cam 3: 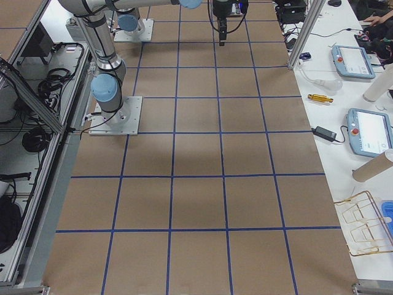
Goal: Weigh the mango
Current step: 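Move the left gripper past the silver scale toward the mango nearer the robot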
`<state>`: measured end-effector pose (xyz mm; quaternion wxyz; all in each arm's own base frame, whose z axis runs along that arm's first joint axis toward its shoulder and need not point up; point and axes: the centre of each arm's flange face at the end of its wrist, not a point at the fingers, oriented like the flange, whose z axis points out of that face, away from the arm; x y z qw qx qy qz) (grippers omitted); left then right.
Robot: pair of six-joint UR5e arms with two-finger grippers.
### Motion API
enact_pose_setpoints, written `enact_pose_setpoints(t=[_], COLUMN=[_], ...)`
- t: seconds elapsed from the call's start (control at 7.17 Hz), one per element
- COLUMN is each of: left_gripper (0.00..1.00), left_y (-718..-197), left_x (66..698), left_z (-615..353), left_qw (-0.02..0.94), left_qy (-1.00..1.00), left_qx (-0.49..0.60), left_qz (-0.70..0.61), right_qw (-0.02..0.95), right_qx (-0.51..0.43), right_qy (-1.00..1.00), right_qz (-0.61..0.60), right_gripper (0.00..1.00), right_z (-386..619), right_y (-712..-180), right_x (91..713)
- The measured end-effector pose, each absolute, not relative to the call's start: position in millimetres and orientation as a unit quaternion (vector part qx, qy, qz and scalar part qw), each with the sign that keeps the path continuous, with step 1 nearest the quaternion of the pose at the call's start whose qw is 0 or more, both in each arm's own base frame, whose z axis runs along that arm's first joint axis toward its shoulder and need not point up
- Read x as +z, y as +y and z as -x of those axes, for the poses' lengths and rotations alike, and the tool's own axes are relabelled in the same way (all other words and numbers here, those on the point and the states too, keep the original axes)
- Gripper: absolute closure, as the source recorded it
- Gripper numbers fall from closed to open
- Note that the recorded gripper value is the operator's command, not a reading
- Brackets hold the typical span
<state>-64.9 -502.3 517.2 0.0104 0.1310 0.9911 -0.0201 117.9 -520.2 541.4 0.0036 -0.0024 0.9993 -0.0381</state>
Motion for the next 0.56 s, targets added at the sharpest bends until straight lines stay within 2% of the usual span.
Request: enact_pose_setpoints(t=[0.56], left_gripper=[0.0], left_y=[-486.6], left_x=[522.4], left_z=[-52.5], left_qw=[0.001], left_qy=[0.98], left_qx=[0.011], left_qz=[-0.197], right_qw=[0.003], right_qx=[-0.038], right_qy=[0.999], right_qz=[0.002], right_gripper=[0.0], right_z=[-117.9], right_y=[-520.2], right_x=[541.4])
